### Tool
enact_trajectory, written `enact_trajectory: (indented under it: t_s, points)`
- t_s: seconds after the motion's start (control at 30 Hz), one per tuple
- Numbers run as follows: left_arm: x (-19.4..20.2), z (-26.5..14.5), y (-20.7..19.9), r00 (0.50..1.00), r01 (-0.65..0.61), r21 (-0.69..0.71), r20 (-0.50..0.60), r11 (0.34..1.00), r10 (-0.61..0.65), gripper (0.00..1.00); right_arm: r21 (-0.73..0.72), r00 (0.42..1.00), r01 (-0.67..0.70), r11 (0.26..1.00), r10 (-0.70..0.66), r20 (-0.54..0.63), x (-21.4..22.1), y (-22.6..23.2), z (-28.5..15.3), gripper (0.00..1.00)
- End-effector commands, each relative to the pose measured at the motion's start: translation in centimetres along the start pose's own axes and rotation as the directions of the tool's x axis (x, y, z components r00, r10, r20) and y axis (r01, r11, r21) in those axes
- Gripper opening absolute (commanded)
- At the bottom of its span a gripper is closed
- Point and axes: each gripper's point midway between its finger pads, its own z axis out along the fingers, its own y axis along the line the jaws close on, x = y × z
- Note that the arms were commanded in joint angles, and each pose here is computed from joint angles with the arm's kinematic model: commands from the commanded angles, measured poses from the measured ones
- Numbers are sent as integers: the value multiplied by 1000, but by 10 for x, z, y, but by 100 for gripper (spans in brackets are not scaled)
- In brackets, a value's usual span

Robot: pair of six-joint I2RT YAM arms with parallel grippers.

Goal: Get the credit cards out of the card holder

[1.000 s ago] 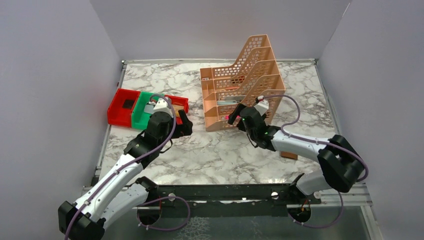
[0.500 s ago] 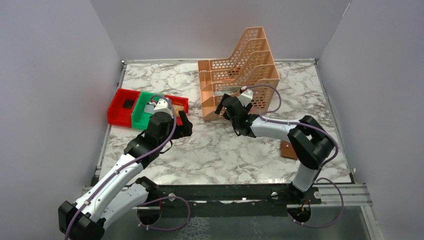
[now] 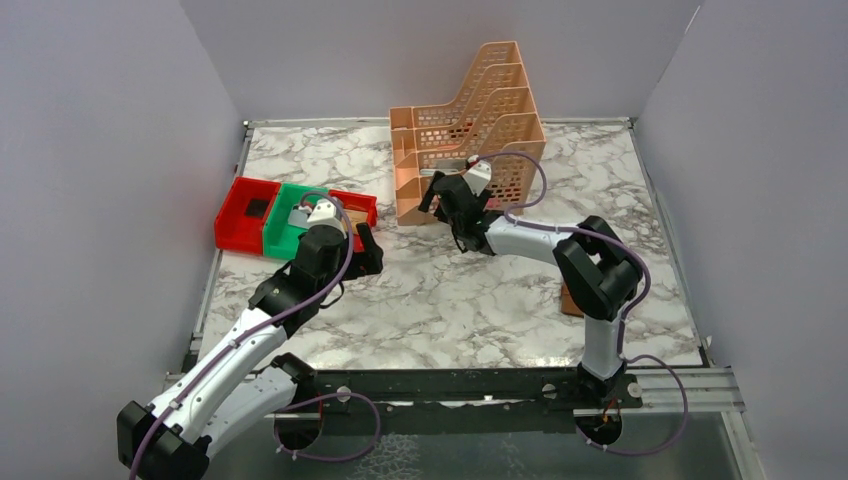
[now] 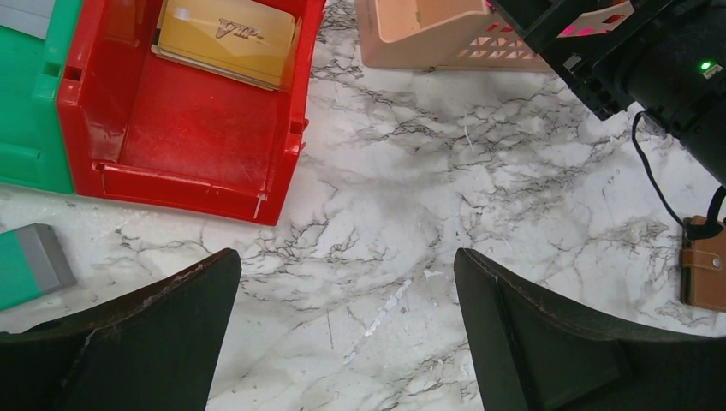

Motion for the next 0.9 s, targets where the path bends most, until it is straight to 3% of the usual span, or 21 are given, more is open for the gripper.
enact_trajectory:
  t_s: [0.0,0.17,0.33,0.47,0.6,0.87]
  points:
    - [-4,-2,10,1000,7,-46,25,999,-6,99,-40,998,59,997,-60,-32,0,6,8,100]
    - [-5,-3,16,999,10,-77,36,997,-7,99,-203,988,89,975,-111,-103,4,30,-15,100]
    - [-12,-9,36,995,59,-182,86,982,-44,99,-438,960,91,894,-195,-199,14,58,-62,100]
    - [-23,-21,49,984,110,-232,162,966,-73,99,-543,943,53,838,-221,-250,30,81,-94,100]
    - [-35,-39,60,967,165,-265,234,950,-103,99,-543,930,41,839,-231,-286,51,103,-104,100]
    - [-49,-67,70,942,198,-260,318,945,-110,99,-370,941,61,927,-177,-288,84,129,-82,100]
